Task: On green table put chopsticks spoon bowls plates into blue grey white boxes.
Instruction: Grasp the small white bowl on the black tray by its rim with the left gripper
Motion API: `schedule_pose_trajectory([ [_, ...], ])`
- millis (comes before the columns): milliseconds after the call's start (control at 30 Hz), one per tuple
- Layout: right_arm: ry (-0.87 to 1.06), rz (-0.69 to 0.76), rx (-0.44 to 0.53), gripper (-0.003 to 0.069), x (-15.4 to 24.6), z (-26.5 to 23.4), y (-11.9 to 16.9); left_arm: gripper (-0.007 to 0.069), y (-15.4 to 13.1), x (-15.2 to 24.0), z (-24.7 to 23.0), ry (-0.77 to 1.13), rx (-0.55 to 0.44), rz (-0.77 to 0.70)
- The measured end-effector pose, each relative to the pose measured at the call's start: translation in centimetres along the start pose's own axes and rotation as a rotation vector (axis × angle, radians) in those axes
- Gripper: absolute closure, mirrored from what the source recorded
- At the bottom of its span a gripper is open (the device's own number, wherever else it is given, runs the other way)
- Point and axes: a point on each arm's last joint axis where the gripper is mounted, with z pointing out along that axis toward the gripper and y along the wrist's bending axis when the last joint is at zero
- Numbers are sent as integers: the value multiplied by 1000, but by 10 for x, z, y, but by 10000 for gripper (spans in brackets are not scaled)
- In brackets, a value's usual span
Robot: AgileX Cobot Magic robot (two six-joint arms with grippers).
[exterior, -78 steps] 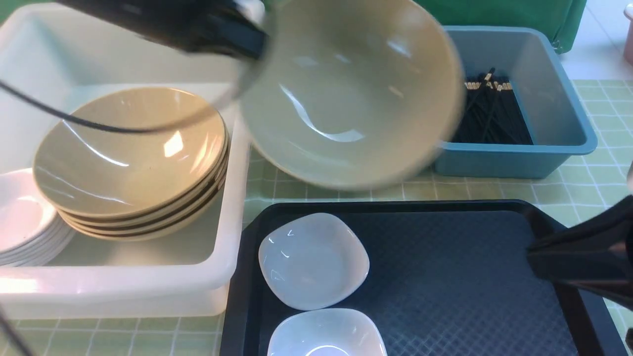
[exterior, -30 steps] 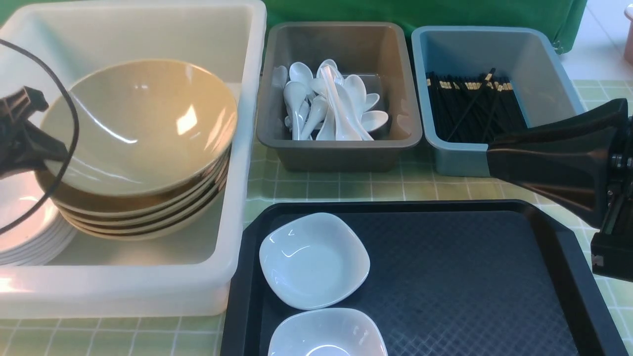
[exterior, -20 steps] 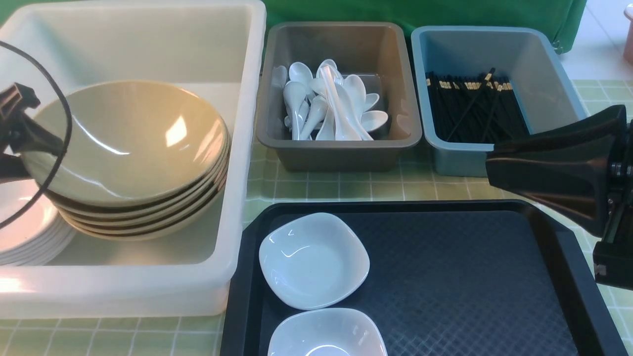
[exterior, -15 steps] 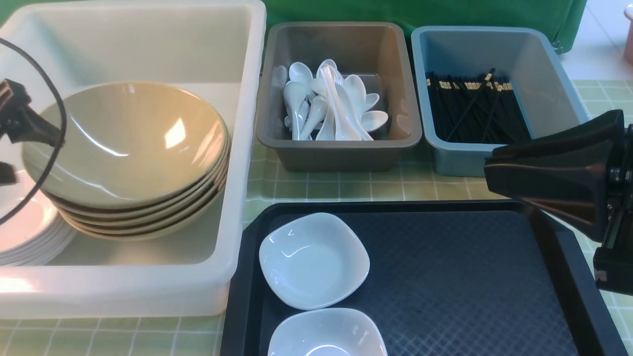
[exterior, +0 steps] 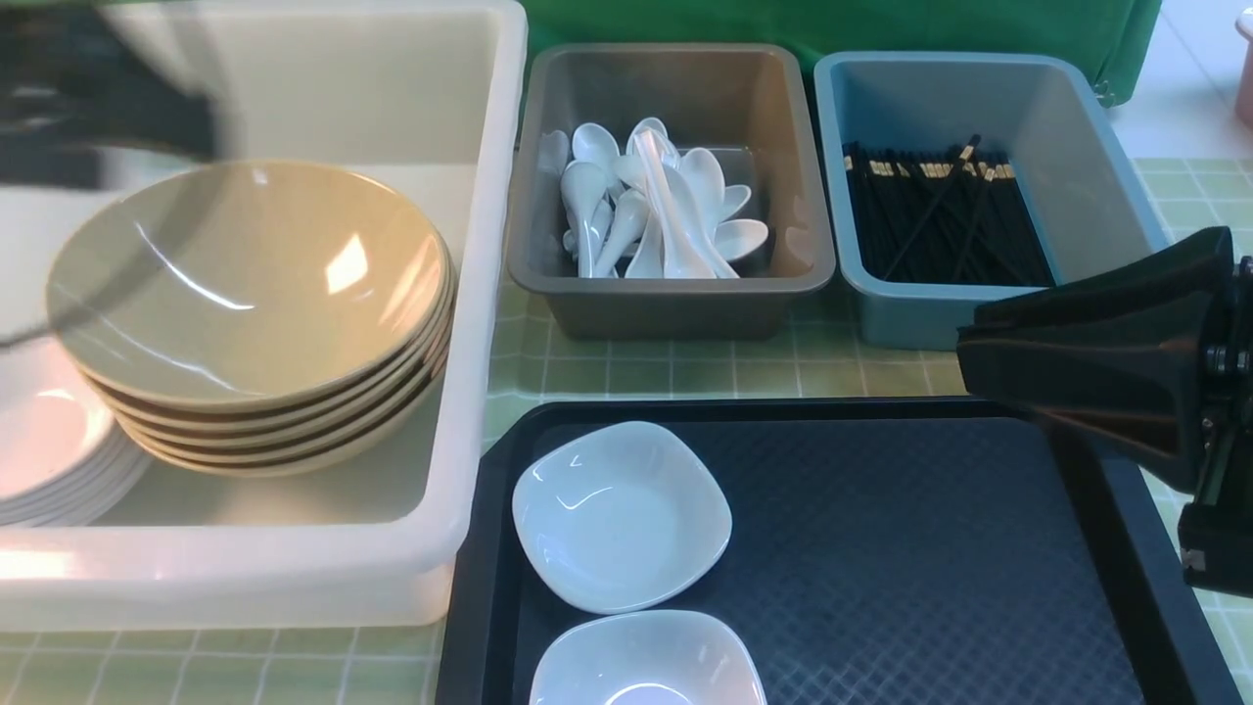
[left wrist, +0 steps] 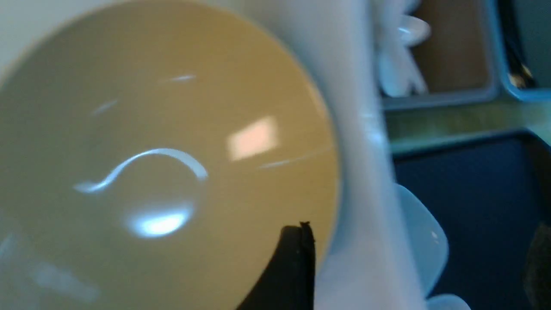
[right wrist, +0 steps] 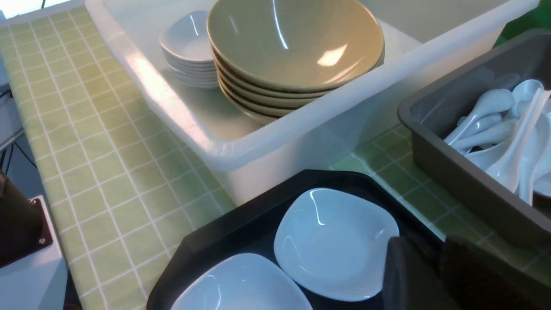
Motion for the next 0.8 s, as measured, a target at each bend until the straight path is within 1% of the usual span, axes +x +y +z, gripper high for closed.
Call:
schedule_pose_trajectory([
  [33,6,0,-6,538,1,0,0,2,-18,-2,10,22,60,111],
  [133,28,0,-24,535,3,0,2,40,-55,-2,34,83,158,290],
  [167,35,0,-30,533,3,0,3,56,-67,0,44,125,203,373],
  [267,47,0,-40,530,4,0,4,93,-95,7,78,237,274,528],
  [300,46,-1,-40,529,4,-1,4,102,-98,9,83,256,277,553],
  [333,37,-7,-35,528,4,-2,4,123,-110,15,105,327,308,616],
  [467,0,-22,-18,524,1,-8,6,160,-131,32,153,473,353,749],
  [533,-18,-29,-13,519,0,-13,7,172,-139,46,180,556,375,856],
  [600,-22,-33,-15,517,0,-15,9,181,-145,55,196,606,394,958],
  [667,-15,-35,-23,514,1,-16,10,197,-150,65,210,651,418,1119],
  [700,-14,-36,-24,514,1,-16,10,198,-152,67,212,658,423,1137],
  [733,-6,-36,-31,511,2,-16,11,200,-155,72,218,680,439,1238],
  [800,2,-38,-38,509,2,-16,11,209,-161,79,225,707,462,1351],
])
